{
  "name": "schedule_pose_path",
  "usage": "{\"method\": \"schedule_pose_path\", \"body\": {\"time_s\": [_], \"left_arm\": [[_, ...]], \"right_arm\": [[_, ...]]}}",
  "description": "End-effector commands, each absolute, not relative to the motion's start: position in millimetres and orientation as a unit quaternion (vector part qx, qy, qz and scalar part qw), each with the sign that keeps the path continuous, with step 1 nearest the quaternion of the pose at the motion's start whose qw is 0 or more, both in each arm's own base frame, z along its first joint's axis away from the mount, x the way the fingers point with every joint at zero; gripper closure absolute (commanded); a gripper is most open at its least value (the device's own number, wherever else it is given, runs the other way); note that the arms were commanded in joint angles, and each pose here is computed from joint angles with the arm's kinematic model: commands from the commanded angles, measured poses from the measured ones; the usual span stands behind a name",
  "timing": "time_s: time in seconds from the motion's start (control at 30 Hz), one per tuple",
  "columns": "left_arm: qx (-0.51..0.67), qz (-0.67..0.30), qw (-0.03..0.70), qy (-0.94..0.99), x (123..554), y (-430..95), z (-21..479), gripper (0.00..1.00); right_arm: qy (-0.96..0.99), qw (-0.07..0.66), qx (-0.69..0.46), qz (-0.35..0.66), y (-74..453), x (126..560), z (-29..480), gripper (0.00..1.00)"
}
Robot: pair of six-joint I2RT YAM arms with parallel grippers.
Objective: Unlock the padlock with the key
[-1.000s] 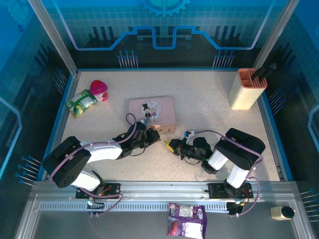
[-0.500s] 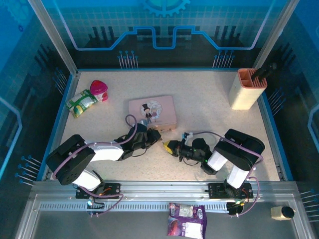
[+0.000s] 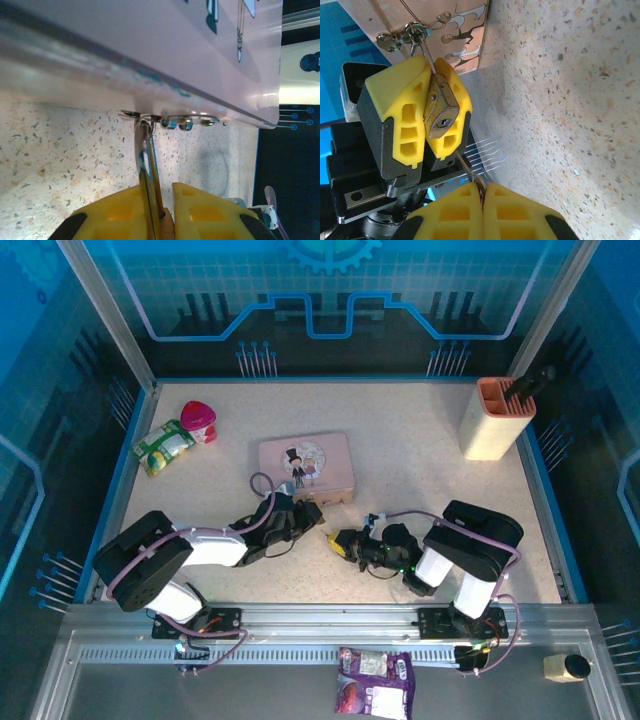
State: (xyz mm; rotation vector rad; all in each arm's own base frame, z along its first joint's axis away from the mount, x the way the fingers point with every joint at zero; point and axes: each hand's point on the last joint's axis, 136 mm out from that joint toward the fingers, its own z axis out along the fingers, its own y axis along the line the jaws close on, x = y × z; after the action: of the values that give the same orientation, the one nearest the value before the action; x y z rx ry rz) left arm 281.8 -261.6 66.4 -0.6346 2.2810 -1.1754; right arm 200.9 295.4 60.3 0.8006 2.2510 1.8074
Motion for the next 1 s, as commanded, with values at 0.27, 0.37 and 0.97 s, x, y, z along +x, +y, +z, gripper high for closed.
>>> {"method": "schedule_pose_path", "body": {"time_s": [0.27, 0.37, 0.97], "left_arm": [[-0.239, -0.502, 0.274, 0.785, 283.6, -278.6, 100.5, 0.92], [-0.237, -0.504, 0.275, 0.783, 283.0, -280.6, 100.8, 0.92], [-0.217, -0.504, 0.297, 0.782, 278.6, -288.1, 96.1, 0.93]], "right_arm": [[0.744, 0.09, 0.296, 0.592, 284.8, 203.5, 54.5, 1.0], [0.746, 0.093, 0.306, 0.584, 282.7, 201.6, 49.5, 1.0], [0.745, 0.102, 0.317, 0.577, 278.0, 197.2, 46.8, 1.0]]}}
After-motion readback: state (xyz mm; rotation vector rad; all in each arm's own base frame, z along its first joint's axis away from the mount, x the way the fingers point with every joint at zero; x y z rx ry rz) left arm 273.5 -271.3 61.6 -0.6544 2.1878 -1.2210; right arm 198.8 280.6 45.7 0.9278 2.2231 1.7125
